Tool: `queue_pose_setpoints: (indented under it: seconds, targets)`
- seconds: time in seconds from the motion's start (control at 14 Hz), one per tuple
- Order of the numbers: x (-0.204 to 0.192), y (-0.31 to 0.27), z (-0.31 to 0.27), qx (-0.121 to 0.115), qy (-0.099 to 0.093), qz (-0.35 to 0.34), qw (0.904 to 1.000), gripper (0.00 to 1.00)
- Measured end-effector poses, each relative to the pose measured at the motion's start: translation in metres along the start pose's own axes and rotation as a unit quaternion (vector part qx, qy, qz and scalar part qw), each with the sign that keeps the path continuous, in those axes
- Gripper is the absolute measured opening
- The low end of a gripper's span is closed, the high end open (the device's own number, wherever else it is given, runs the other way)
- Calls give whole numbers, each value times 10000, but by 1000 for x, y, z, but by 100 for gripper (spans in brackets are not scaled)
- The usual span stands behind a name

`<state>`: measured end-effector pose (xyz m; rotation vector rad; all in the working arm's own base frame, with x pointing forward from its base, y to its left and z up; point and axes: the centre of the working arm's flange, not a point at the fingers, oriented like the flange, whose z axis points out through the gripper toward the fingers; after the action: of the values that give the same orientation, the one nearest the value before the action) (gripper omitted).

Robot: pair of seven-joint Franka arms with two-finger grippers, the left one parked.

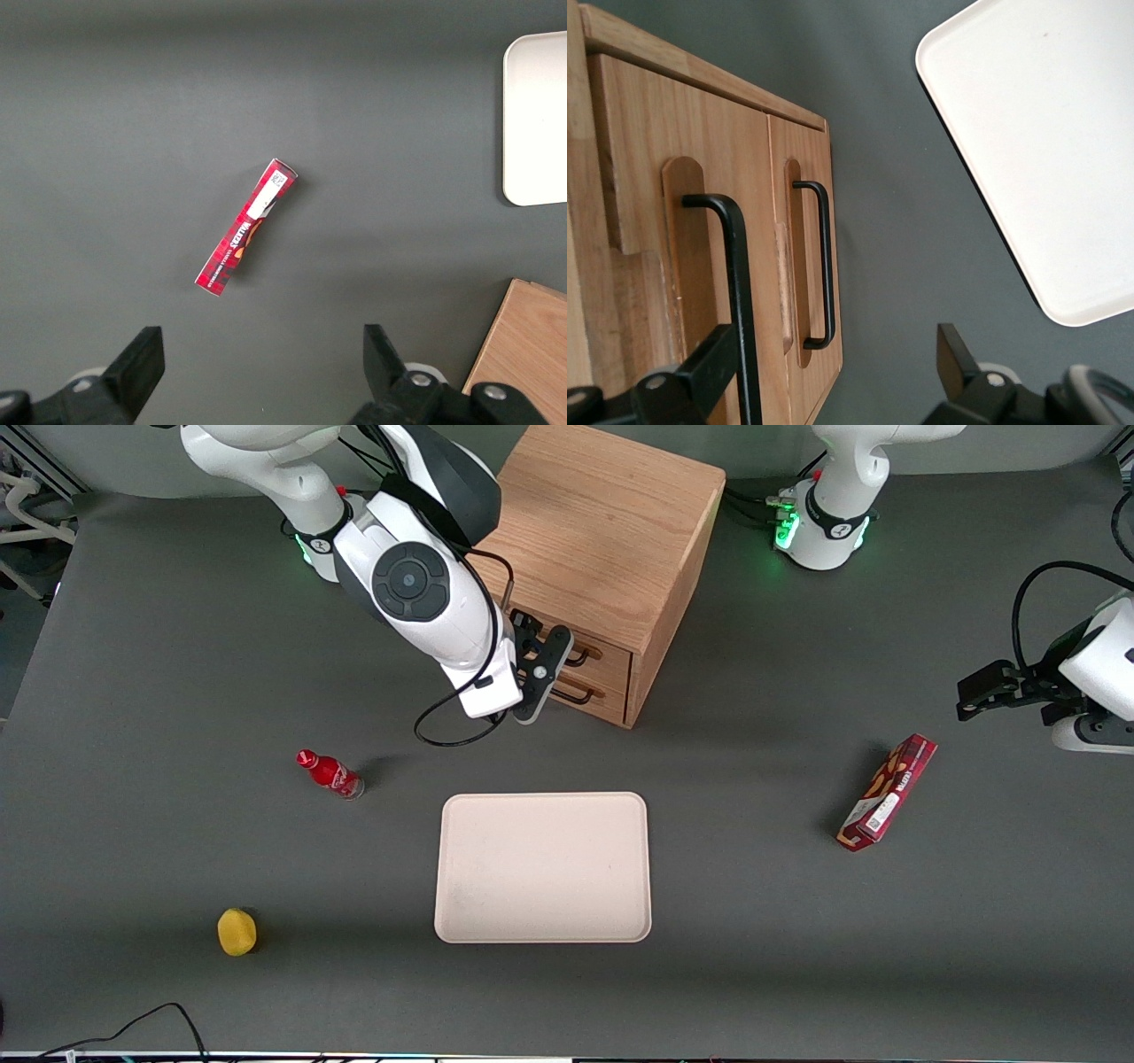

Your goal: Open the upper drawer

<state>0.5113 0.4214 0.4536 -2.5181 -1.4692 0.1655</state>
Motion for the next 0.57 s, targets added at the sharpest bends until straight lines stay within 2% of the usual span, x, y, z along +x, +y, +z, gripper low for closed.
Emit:
queue_pose_setpoints:
  seconds: [0.57]
  targets:
    - [9,-20,14,53,-102,-184,9998,100]
